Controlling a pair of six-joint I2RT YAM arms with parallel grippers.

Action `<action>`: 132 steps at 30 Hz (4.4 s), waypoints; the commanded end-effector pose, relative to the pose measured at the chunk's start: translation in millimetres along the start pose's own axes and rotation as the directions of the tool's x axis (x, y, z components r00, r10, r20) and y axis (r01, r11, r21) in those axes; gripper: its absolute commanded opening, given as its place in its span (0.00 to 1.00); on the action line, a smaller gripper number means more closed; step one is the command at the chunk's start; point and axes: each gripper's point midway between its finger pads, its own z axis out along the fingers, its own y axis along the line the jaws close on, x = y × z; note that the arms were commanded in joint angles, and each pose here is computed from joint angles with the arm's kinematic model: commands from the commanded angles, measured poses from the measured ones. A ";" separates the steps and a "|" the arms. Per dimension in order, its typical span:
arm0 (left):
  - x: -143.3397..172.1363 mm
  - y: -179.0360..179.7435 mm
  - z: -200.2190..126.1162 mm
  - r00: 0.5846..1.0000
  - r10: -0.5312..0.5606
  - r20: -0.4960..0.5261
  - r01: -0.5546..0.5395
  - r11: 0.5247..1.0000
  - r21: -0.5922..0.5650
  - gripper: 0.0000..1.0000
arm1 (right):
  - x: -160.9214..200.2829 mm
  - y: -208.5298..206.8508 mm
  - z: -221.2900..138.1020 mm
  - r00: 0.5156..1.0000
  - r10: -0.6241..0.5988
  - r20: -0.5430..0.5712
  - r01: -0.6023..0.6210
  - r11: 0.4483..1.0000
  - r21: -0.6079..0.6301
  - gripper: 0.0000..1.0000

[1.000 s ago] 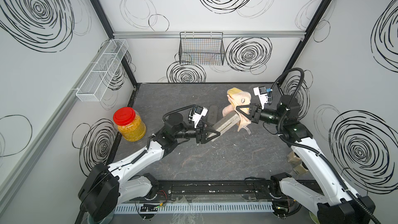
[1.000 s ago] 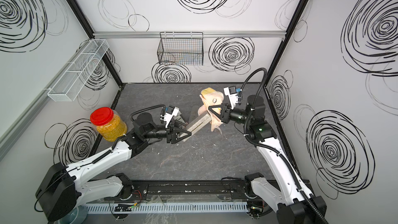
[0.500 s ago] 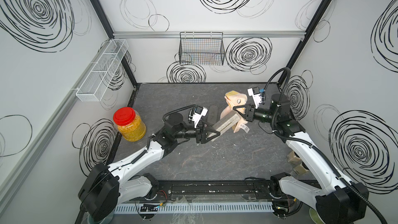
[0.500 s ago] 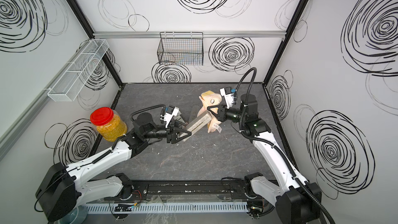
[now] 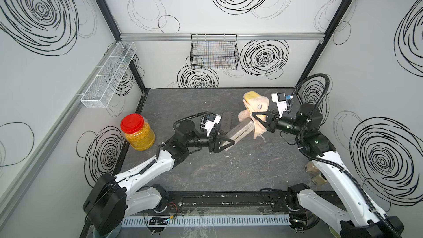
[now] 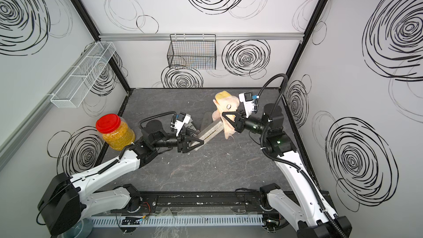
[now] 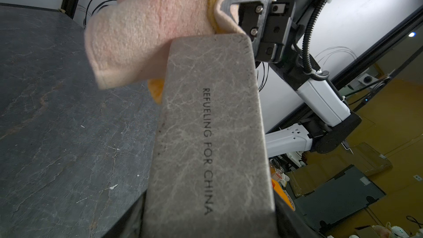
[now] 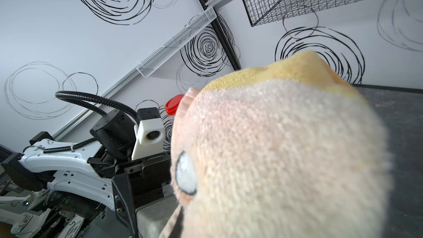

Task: Wipe the eyeglass case
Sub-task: Wipe the dirt from the eyeglass case.

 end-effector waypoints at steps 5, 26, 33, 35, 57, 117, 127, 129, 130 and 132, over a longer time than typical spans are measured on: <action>-19.1 -17.8 -4.9 0.990 0.092 0.110 -0.093 0.996 0.006 0.56 | -18.2 28.2 7.3 1.000 -0.007 0.008 0.008 0.990 -0.140 0.10; -21.8 -13.2 -0.9 0.992 0.097 0.086 -0.100 0.994 0.033 0.56 | -11.3 25.8 -5.6 0.999 -0.028 0.015 0.028 0.999 -0.035 0.09; -26.0 -17.7 -3.5 0.990 0.104 0.096 -0.108 0.994 0.036 0.56 | 5.3 -6.2 0.1 0.999 0.033 -0.018 -0.032 0.996 0.085 0.09; -26.0 -17.6 -5.0 0.989 0.107 0.101 -0.111 0.993 0.029 0.56 | 10.2 -23.7 3.4 0.998 0.062 -0.027 -0.057 0.987 0.152 0.09; -27.7 -21.3 -6.6 0.987 0.106 0.120 -0.112 0.993 0.039 0.56 | -15.8 6.4 -4.4 0.997 0.037 0.071 -0.039 0.999 0.026 0.08; -28.1 -15.5 -5.0 0.988 0.075 0.133 -0.075 0.997 -0.008 0.56 | -21.3 -1.3 -1.8 0.999 0.001 0.035 -0.003 0.998 0.059 0.07; -31.6 -26.5 -7.5 0.987 0.091 0.136 -0.095 0.995 0.023 0.56 | 19.4 -45.1 16.2 0.989 0.109 -0.101 -0.096 0.987 0.129 0.07; -30.2 -24.6 -6.9 0.987 0.092 0.129 -0.095 0.995 0.019 0.56 | 29.6 -67.1 13.5 0.984 0.129 -0.125 -0.097 0.967 0.237 0.05; -29.0 -24.4 -5.9 0.988 0.090 0.122 -0.094 0.995 0.022 0.56 | 29.8 -76.1 9.0 0.982 0.141 -0.123 -0.101 0.953 0.284 0.04; -27.2 -22.1 -3.5 0.991 0.084 0.108 -0.087 0.996 0.027 0.56 | 20.6 -74.2 0.4 0.985 0.141 -0.103 -0.107 0.953 0.283 0.04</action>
